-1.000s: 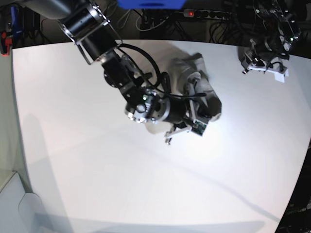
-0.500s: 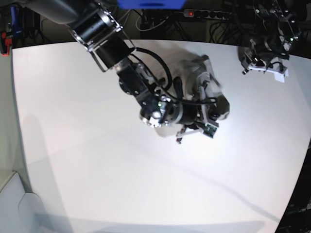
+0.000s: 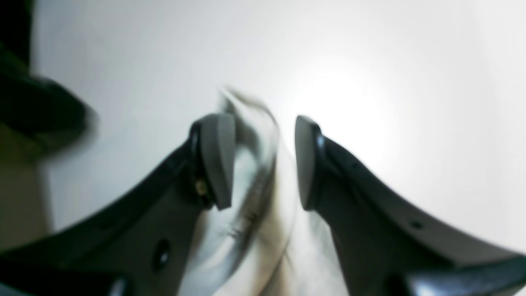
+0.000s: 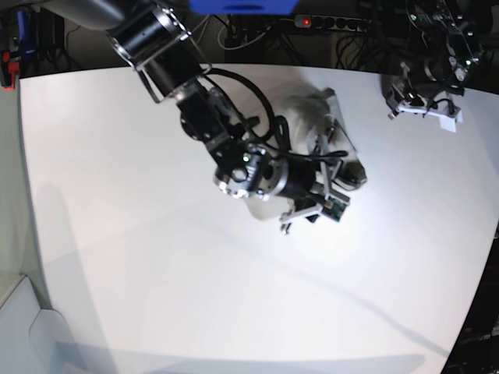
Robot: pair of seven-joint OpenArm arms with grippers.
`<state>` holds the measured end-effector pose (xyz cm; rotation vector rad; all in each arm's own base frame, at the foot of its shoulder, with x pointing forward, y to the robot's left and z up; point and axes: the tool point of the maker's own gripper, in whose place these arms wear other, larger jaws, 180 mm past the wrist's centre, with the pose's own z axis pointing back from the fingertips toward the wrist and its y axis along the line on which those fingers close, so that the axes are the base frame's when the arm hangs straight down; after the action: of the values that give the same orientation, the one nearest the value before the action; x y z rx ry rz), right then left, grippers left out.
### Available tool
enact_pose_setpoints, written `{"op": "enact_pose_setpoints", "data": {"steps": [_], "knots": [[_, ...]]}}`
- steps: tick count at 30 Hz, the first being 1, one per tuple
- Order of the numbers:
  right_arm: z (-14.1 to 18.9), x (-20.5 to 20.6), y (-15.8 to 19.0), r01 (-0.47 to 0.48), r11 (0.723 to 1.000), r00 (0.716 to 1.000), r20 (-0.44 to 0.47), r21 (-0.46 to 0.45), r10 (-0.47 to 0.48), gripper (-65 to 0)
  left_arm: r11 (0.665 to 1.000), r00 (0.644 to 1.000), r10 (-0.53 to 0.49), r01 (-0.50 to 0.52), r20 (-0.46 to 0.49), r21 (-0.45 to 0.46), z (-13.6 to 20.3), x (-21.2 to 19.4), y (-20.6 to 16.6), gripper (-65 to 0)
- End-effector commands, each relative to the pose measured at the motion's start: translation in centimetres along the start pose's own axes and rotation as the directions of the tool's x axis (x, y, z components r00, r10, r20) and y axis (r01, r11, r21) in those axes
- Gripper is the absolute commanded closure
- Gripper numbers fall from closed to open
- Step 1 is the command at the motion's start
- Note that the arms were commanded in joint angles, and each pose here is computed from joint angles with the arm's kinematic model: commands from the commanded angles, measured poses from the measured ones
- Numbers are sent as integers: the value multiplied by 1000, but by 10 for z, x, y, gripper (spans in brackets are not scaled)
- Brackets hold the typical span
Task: Layout the t-shirt on the table in an organized manner, then fold the t-shirt properly
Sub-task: 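Lay the folded end down with the right gripper and release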
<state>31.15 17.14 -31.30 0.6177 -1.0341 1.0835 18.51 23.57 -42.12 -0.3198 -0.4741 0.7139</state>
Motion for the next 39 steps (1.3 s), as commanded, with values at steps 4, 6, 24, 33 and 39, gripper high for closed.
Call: {"op": "enact_pose_setpoints", "data": {"steps": [4,6,24,33,39], "knots": [[32,36,-14,-28,997,991,131,-74,38,-247,1000,1000,-6,7,25,-16,4,9,-6,0],[46,19,-28,-4,993,994,110,-116,17,-240,1000,999,-12,13,38,-23,6,12,-9,0],[56,-92,-66,294,927,954,12,-232,-299,0,999,999,-17,19,44,-39,4,16,-17,0],[41,-103,-78,342,914,939,39,-219,-342,0,1000,999,-20,21,29,-13,6,10,-7,0],[75,-56,-81,276,919,959,140,-281,-246,0,1000,999,-25,25,32,-14,6,11,-9,0]]}}
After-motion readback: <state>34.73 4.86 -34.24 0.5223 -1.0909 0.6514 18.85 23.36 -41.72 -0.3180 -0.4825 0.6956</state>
